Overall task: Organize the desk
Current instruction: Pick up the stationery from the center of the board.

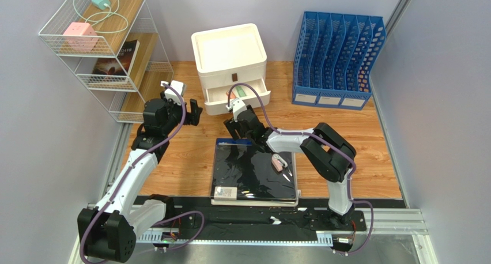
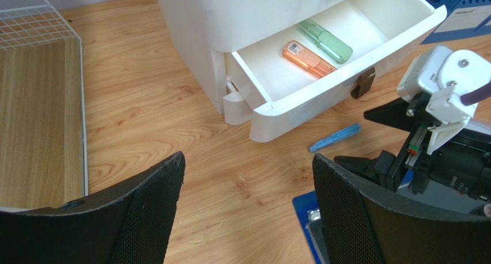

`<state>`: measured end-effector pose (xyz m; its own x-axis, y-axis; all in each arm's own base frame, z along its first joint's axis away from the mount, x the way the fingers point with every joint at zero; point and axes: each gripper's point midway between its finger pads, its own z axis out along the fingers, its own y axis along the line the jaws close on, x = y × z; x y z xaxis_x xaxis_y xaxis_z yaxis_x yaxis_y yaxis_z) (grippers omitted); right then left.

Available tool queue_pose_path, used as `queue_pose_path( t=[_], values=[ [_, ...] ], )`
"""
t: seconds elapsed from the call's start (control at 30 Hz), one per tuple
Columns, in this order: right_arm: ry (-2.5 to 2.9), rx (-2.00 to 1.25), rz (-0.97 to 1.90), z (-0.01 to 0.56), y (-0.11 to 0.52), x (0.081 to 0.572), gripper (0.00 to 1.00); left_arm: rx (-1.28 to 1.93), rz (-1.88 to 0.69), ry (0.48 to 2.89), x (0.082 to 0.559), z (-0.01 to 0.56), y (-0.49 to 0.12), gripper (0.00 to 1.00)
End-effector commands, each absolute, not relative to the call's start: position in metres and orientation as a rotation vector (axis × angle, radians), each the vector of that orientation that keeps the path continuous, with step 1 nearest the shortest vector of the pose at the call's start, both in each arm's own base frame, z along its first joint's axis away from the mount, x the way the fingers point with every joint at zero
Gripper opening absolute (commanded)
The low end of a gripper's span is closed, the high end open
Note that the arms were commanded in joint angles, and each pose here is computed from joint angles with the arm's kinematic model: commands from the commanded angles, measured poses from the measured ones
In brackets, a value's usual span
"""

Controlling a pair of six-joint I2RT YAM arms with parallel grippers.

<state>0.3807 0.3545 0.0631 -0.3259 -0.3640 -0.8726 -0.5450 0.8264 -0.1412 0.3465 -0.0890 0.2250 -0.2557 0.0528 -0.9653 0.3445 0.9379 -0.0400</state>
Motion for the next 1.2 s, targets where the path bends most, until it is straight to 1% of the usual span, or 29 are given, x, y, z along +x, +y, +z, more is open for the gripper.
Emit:
queue_pose_path(
  t=[0.0,0.37,0.7,0.9,1.17],
  values=[
    [1.927,-0.658,0.345,0.068,0.381,0.381,0.79,0.298,-0.262,1.762,0.350,0.238,-0.086,0.86],
    [1.983,-0.670,0.412,0.067,0.388,0.380,0.78,0.296,-0.259,1.754,0.347,0.241,-0.086,0.86],
    [1.994,-0.688,0.365,0.070,0.380,0.388,0.78,0.297,-0.255,1.750,0.346,0.241,-0.085,0.86],
    [2.034,-0.686,0.339,0.059,0.372,0.400,0.78,0.299,-0.258,1.753,0.346,0.240,-0.085,0.86],
    [2.111,-0.691,0.372,0.046,0.371,0.392,0.79,0.298,-0.256,1.744,0.346,0.244,-0.085,0.86]
  ],
)
